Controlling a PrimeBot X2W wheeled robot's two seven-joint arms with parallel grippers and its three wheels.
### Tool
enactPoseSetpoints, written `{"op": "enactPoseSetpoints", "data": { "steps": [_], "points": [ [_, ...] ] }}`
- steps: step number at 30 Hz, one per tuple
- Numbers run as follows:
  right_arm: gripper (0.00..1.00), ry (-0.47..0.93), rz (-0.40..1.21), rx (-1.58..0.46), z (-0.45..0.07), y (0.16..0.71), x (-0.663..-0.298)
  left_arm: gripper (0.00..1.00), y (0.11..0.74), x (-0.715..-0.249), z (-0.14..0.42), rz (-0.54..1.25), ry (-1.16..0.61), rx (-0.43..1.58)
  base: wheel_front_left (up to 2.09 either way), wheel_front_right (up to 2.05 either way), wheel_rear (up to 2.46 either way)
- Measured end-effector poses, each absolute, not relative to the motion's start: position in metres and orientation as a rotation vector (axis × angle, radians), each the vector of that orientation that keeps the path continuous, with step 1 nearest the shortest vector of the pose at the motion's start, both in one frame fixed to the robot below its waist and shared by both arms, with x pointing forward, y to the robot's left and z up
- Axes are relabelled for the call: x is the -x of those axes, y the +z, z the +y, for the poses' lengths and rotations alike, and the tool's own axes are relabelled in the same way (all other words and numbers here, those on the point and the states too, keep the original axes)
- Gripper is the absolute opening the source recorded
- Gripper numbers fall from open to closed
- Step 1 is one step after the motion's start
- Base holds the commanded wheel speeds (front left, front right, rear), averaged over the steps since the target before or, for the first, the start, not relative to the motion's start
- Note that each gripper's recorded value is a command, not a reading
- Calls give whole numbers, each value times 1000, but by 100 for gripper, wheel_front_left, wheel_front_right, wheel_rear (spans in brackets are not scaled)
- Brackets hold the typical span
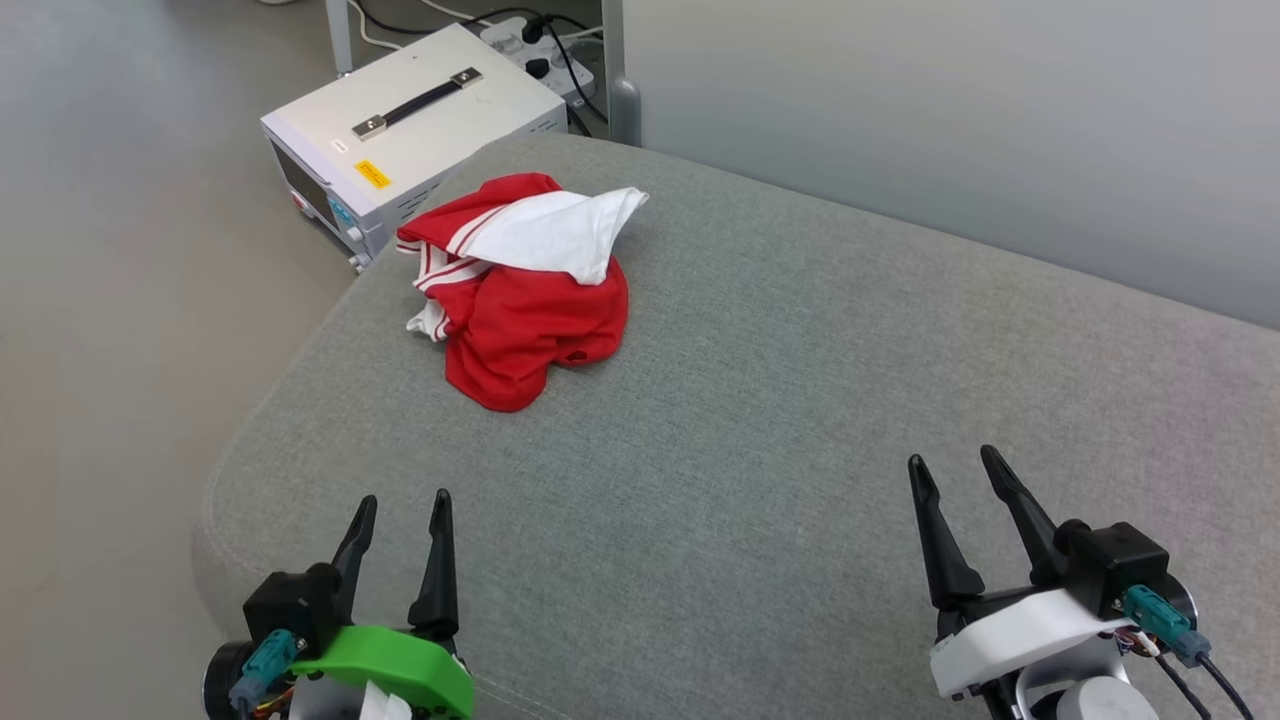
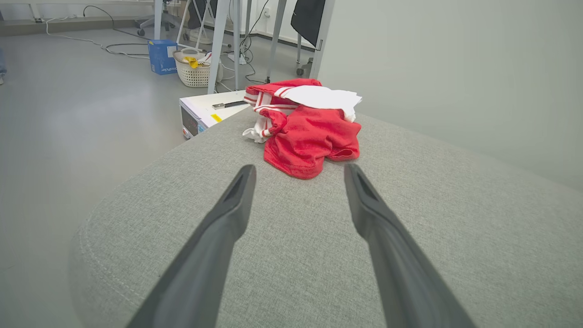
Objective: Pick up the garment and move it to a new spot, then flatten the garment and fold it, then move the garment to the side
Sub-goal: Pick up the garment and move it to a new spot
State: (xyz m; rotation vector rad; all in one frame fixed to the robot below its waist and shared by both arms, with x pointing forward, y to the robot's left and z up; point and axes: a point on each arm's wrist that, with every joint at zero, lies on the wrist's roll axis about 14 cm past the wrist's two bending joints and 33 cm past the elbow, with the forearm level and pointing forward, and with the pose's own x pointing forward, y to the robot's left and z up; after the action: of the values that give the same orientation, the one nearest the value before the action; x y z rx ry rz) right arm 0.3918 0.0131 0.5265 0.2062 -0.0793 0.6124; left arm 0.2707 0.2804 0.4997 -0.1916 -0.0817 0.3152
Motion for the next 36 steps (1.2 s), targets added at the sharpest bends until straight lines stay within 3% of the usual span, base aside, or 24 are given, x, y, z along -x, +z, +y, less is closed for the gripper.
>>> {"op": "enactPoseSetpoints", "data": {
  "steps": [7, 17, 30, 36],
  "points": [
    [100, 585, -76, -198, 6, 520, -407, 100, 478, -303, 258, 19, 197, 173, 0, 0, 0],
    [100, 508, -49, -197, -15, 497, -440, 100, 479, -411, 266, 258, -29, 46, 0, 0, 0],
    [100, 387, 11, -209, -55, 456, -471, 100, 447, -489, 321, 738, -54, -104, 0, 0, 0],
    [100, 328, 48, -208, -77, 438, -475, 100, 417, -508, 325, 842, -57, -138, 0, 0, 0]
  ]
}}
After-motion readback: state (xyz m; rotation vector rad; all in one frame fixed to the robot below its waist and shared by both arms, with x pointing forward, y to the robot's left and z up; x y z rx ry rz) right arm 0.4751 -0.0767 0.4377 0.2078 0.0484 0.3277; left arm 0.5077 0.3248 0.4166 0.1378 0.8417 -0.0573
